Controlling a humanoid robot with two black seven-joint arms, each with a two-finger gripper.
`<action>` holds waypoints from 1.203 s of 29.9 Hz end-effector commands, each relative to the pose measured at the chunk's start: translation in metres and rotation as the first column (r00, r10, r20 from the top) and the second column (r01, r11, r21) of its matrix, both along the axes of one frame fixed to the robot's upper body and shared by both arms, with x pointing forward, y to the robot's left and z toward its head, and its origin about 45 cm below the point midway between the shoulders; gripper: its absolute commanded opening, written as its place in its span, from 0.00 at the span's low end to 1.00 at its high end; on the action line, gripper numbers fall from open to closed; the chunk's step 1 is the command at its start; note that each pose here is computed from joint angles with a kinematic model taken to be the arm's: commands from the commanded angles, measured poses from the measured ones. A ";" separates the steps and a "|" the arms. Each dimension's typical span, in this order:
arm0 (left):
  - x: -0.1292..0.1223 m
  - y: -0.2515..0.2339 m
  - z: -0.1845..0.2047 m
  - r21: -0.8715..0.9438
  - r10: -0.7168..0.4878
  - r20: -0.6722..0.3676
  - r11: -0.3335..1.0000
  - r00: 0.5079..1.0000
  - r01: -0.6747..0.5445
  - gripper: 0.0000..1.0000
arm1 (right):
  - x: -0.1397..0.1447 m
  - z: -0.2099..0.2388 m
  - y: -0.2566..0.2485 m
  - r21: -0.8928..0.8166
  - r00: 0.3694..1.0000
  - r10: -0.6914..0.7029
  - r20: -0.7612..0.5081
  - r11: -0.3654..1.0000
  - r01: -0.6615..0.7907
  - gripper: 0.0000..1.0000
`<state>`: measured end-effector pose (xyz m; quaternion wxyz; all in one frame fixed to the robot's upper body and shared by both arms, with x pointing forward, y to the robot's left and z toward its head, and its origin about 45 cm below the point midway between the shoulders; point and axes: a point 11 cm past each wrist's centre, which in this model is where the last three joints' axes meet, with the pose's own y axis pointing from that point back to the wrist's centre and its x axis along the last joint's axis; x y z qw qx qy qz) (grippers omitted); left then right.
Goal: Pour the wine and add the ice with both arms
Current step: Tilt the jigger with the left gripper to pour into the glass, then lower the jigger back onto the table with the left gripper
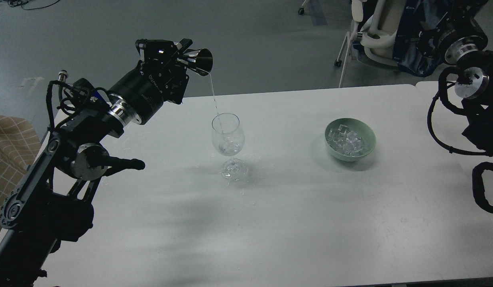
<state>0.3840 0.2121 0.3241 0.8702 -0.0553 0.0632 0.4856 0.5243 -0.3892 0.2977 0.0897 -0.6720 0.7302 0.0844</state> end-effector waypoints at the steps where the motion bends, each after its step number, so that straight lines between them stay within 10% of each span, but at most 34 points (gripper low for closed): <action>1: 0.001 0.000 0.001 0.025 0.003 0.012 1.000 1.000 -0.003 0.15 | 0.000 0.000 0.000 0.000 1.000 -0.001 0.000 1.000 0.001 1.00; 23: -0.006 -0.006 0.010 0.205 -0.021 0.092 0.979 0.996 0.001 0.15 | 0.000 0.000 -0.001 -0.002 1.000 -0.002 0.000 1.000 0.002 1.00; 36: -0.008 0.033 -0.005 -0.316 0.035 -0.072 0.947 0.997 -0.056 0.15 | -0.005 -0.007 -0.013 -0.013 0.999 -0.026 -0.019 1.000 0.026 1.00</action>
